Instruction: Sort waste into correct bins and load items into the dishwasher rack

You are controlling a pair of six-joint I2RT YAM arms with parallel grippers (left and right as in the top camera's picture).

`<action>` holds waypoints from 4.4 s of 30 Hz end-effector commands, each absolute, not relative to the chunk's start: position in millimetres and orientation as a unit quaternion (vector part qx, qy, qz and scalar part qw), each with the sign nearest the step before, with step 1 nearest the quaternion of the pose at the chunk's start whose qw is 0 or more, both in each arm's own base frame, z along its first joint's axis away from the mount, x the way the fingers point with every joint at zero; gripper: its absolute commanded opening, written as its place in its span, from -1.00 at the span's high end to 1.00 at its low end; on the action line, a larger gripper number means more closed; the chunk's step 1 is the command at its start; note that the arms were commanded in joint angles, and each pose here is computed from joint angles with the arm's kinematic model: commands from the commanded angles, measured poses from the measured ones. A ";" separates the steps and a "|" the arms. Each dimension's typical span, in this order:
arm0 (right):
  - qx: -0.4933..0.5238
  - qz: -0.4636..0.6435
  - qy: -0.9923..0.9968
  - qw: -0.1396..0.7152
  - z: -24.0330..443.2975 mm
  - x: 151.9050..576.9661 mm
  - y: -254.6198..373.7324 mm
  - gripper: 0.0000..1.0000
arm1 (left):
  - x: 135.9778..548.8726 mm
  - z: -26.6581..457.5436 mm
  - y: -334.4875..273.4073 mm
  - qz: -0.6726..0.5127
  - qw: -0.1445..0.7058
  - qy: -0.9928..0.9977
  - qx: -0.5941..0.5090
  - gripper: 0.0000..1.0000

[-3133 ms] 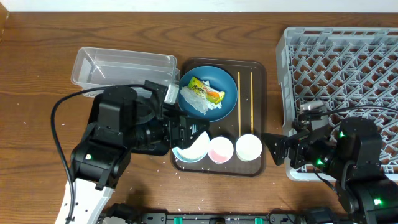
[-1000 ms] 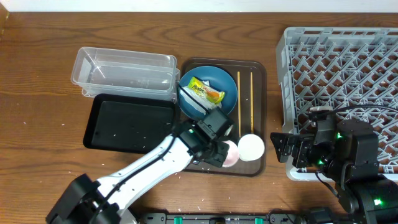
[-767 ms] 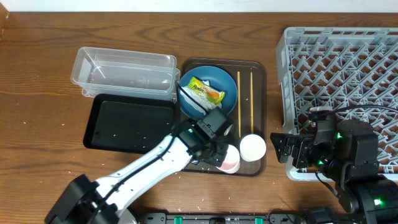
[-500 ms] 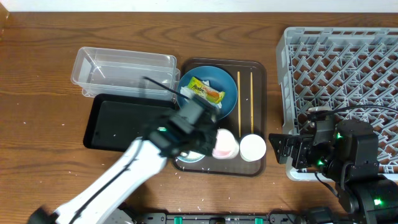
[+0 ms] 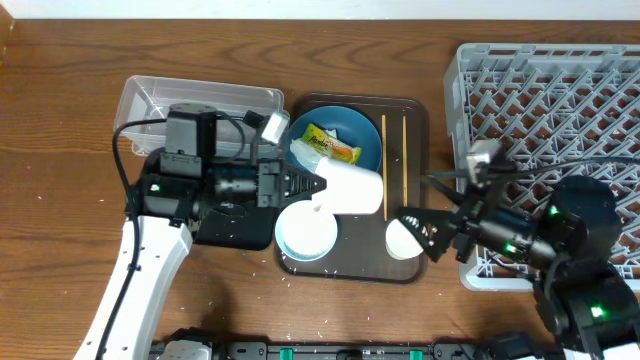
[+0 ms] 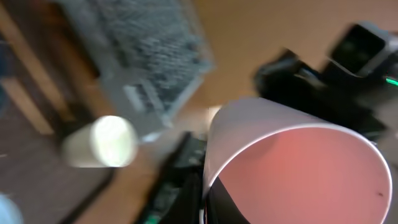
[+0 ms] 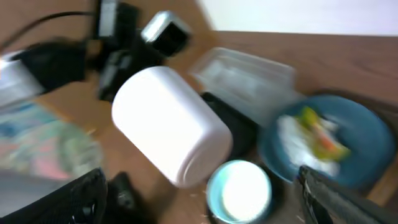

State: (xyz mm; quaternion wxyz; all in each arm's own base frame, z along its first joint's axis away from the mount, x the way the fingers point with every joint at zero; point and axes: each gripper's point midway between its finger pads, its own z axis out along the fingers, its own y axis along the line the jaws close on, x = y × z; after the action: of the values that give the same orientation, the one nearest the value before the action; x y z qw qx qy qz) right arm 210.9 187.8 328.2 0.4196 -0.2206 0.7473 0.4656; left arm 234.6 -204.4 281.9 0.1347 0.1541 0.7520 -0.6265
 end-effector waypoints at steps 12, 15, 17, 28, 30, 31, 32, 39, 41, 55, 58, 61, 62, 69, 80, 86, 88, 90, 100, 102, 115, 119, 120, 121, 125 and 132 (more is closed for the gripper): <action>-0.321 0.559 0.691 0.328 324.2 198.1 261.8 -0.27 | 212.5 312.3 -207.8 -0.685 0.106 0.693 0.197 0.88; -0.333 0.564 0.675 0.339 332.4 194.9 264.3 0.01 | 212.5 312.3 -207.8 -0.685 0.106 0.693 0.197 0.88; -0.335 0.564 0.673 0.342 334.5 193.7 263.2 0.03 | 212.5 312.3 -207.8 -0.685 0.106 0.693 0.197 0.88; -0.342 0.560 0.664 0.360 342.1 191.2 257.4 -0.35 | 212.5 312.3 -207.8 -0.686 0.103 0.694 0.194 0.88; -0.343 0.562 0.662 0.357 342.2 189.7 258.0 -0.15 | 212.5 312.3 -207.8 -0.686 0.103 0.694 0.193 0.88; -0.344 0.562 0.662 0.357 342.2 189.5 258.0 -0.07 | 212.5 312.3 -207.8 -0.686 0.103 0.694 0.193 0.88; -0.344 0.562 0.662 0.357 342.2 189.3 257.9 0.01 | 212.5 312.3 -207.8 -0.686 0.103 0.694 0.193 0.88; -0.320 0.536 0.677 0.390 346.2 196.8 233.8 0.05 | 215.3 309.4 -208.0 -0.679 0.107 0.702 0.189 -0.18; -0.271 0.504 0.711 0.409 341.2 209.2 208.6 0.03 | 219.7 304.7 -208.1 -0.667 0.115 0.713 0.183 -0.20; 0.265 0.034 0.910 0.316 213.0 206.0 -47.0 -0.08 | 234.7 284.5 -205.7 -0.621 0.134 0.757 0.152 -0.22; 0.294 0.026 0.917 0.267 194.0 207.4 -58.9 -0.08 | 239.0 272.9 -203.0 -0.598 0.133 0.780 0.130 -0.22; 0.304 0.032 0.927 0.217 173.6 214.0 -62.0 -0.08 | 239.7 261.8 -200.8 -0.576 0.128 0.799 0.116 -0.22; 0.305 0.037 0.930 0.202 167.2 215.9 -61.1 -0.08 | 239.1 259.2 -201.0 -0.571 0.128 0.803 0.117 -0.22; 0.314 0.026 0.940 0.128 127.3 233.6 -71.7 -0.44 | 232.8 229.2 -212.7 -0.495 0.122 0.851 0.126 -0.22; 0.242 0.142 0.940 0.196 181.3 260.3 -35.2 -0.93 | 212.4 172.9 -235.4 -0.273 0.164 0.924 0.213 -0.22; 0.200 0.192 0.928 0.247 218.2 246.5 -7.9 -0.93 | 213.2 147.0 -245.2 -0.170 0.192 0.933 0.253 -0.22; 0.191 0.187 0.929 0.257 224.0 239.2 -4.7 -0.92 | 209.6 136.5 -257.2 -0.167 0.183 0.931 0.269 -0.22; 0.190 0.171 0.931 0.261 225.7 231.5 -6.6 -0.79 | 205.8 127.0 -264.4 -0.165 0.171 0.932 0.273 -0.21; 0.282 0.089 0.947 0.128 153.1 186.3 -27.6 0.97 | 203.3 169.8 -266.8 -0.200 0.215 0.918 0.266 -0.20; 0.306 0.081 0.941 0.117 133.8 186.5 -31.5 0.98 | 200.4 183.1 -263.2 -0.209 0.229 0.913 0.265 -0.20; 0.383 0.038 0.900 0.205 123.3 240.7 -71.3 0.98 | 187.8 225.4 -245.0 -0.236 0.280 0.893 0.260 -0.22; 0.330 0.087 0.907 0.245 152.3 260.1 -57.2 0.97 | 185.7 222.1 -242.5 -0.231 0.272 0.897 0.261 -0.22; 0.323 0.093 0.908 0.249 158.9 261.2 -54.9 0.95 | 185.7 222.1 -242.5 -0.231 0.272 0.897 0.261 -0.22; 0.309 0.100 0.911 0.255 167.5 262.3 -51.5 0.92 | 185.9 222.0 -242.7 -0.231 0.273 0.897 0.261 -0.22; 0.273 0.113 0.913 0.282 199.9 260.3 -43.0 0.79 | 189.7 216.9 -243.3 -0.222 0.271 0.900 0.259 -0.22; 0.238 0.143 0.910 0.308 225.9 240.5 -23.3 0.14 | 197.1 196.5 -256.6 -0.213 0.246 0.908 0.263 -0.22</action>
State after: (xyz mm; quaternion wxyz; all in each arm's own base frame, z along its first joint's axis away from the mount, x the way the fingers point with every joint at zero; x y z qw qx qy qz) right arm 243.1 -36.5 213.5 0.2939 0.2749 0.9075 0.1199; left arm 191.0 -249.3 195.0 0.2453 0.2654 0.9078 -0.2129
